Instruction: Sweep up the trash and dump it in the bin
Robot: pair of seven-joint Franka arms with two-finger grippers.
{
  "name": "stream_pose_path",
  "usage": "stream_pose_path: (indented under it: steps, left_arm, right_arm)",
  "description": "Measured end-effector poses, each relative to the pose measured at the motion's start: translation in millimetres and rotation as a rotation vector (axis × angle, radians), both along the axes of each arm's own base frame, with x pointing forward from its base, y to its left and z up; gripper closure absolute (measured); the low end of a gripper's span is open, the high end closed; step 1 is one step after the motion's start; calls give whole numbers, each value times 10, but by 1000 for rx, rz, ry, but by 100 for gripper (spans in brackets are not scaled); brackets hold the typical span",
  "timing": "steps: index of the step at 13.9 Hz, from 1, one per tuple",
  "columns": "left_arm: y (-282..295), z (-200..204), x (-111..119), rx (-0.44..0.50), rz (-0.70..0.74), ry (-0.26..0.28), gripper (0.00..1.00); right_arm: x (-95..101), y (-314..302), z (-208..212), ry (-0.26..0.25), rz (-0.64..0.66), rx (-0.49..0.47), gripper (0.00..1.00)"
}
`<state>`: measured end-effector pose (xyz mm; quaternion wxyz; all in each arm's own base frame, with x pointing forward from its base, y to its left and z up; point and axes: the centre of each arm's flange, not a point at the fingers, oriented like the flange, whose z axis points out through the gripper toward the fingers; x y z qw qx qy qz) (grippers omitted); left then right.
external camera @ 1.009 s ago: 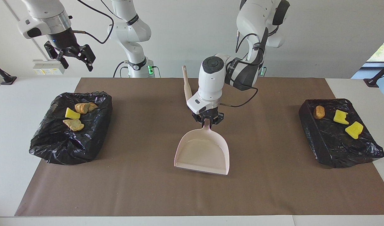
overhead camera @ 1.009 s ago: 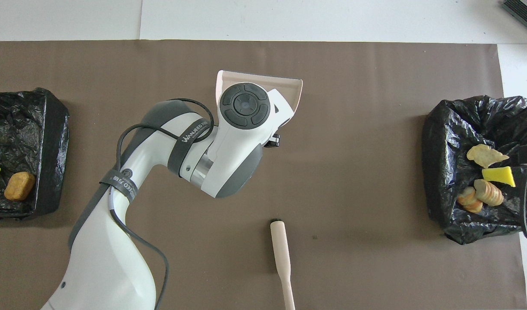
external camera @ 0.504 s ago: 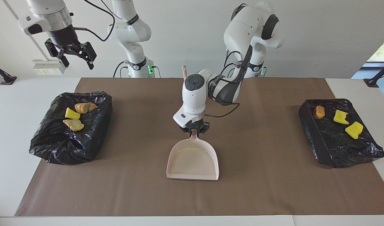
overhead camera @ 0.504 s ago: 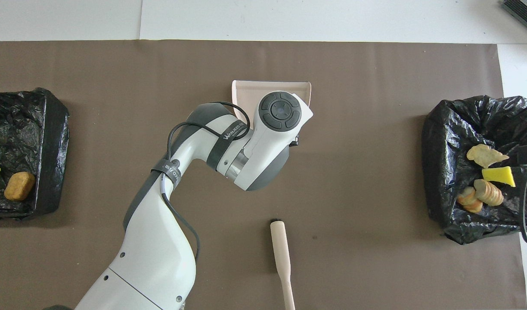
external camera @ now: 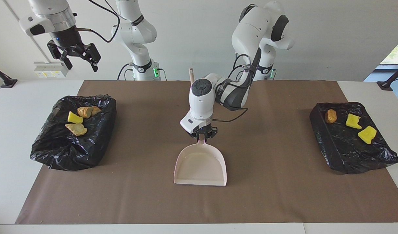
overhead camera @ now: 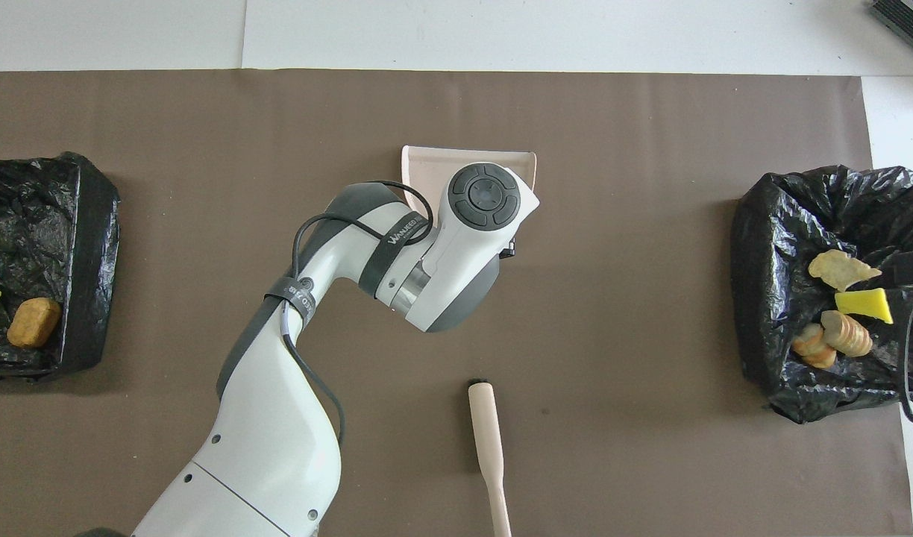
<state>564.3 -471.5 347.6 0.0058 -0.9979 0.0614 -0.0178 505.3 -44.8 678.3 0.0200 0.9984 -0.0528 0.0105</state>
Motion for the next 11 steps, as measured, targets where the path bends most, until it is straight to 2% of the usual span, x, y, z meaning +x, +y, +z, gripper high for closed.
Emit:
stream_pose_path:
  steps: [2, 4, 6, 7, 11]
  left_arm:
    - [53, 10, 47, 3, 9, -7, 47]
    - [177, 142, 140, -1, 25, -26, 26]
    - [515, 482, 272, -12, -10, -53, 3]
    - [747, 678, 301, -15, -42, -61, 0]
    - [2017, 1532, 225, -9, -164, -85, 0]
  right_arm:
    - [0, 0, 0, 0, 0, 0, 0]
    - [0, 1, 0, 0, 0, 0, 0]
    - [0, 11, 1, 0, 2, 0, 0]
    - [0, 20, 1, 0, 4, 0, 0]
    - [3, 76, 1, -3, 11, 38, 0]
